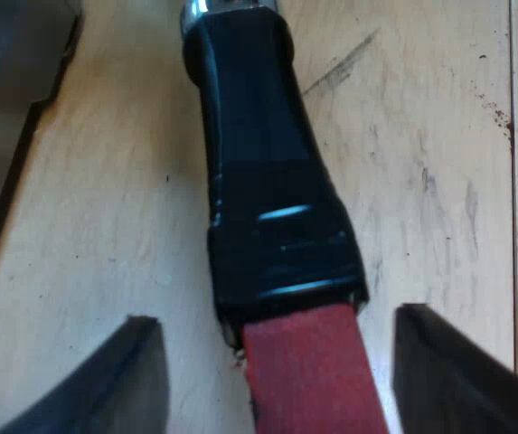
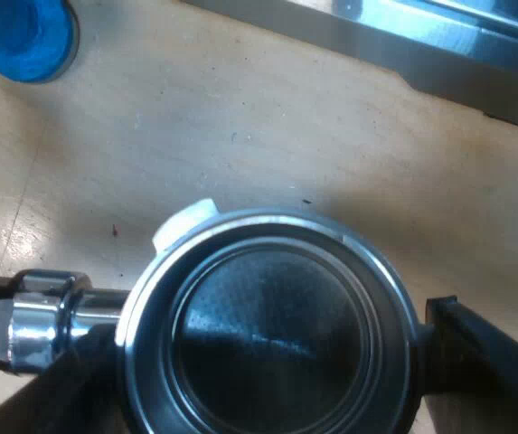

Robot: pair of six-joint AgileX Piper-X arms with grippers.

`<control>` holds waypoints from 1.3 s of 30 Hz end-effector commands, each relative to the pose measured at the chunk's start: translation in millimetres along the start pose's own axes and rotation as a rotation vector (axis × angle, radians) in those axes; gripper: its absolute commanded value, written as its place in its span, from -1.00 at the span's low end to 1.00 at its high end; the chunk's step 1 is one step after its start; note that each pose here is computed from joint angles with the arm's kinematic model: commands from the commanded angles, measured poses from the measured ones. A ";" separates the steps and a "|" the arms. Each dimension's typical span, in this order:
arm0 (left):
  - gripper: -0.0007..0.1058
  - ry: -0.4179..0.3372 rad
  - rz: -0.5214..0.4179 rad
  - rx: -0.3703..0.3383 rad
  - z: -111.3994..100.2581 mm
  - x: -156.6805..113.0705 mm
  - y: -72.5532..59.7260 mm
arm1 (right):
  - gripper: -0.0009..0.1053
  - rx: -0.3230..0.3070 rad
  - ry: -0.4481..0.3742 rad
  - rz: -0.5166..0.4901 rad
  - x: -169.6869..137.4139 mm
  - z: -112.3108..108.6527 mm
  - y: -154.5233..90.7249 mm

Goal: Put the handle in the coffee machine

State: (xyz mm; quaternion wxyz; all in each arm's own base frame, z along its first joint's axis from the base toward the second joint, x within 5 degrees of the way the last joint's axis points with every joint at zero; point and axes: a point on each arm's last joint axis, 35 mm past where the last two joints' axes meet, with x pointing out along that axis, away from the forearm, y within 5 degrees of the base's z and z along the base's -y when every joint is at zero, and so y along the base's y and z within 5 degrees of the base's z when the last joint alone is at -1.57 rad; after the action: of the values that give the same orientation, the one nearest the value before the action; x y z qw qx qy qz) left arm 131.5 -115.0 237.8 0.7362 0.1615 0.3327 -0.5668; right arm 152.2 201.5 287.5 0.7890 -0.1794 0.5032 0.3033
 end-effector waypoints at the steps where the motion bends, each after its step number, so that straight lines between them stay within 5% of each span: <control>1: -0.28 -0.006 0.016 -0.002 2.0 -0.3 0.4 | -0.98 0.006 -0.040 0.017 -6.0 2.8 0.3; 4: -0.59 -0.006 0.016 -0.002 2.0 -0.3 0.4 | -0.98 0.006 -0.040 0.017 -6.0 2.8 0.3; 6: -0.59 -0.006 0.016 -0.002 2.0 -0.3 0.4 | -0.98 0.006 -0.040 0.017 -6.0 2.8 0.3; 9: -0.99 -0.006 0.016 -0.002 2.0 -0.3 0.4 | -0.98 0.007 -0.040 0.017 -6.0 2.8 0.3; 23: -0.98 -0.030 0.026 0.010 3.6 -5.7 -2.4 | -0.95 0.007 -0.031 0.016 -6.0 1.9 0.1; 29: -0.98 -0.029 0.025 -0.010 3.5 -6.0 -2.7 | -0.08 0.007 -0.032 0.016 -6.0 1.9 0.1; 30: -0.98 -0.029 0.025 -0.010 3.5 -6.0 -2.7 | 0.47 0.007 -0.032 0.016 -6.0 1.9 0.1; 33: -0.98 -0.029 0.025 -0.010 3.5 -6.0 -2.7 | 0.95 0.007 -0.032 0.016 -6.0 1.9 0.1; 39: -0.98 -0.029 0.025 -0.010 3.5 -6.0 -2.7 | 0.99 -0.001 -0.032 0.015 -6.0 1.9 0.1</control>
State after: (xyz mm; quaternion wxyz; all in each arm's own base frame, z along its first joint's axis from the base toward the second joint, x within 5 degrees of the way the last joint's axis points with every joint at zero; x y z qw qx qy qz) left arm 128.6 -111.4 237.1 0.7470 0.1584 0.3472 -0.5443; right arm 152.6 202.0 289.6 0.7945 -0.1699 0.4980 0.3032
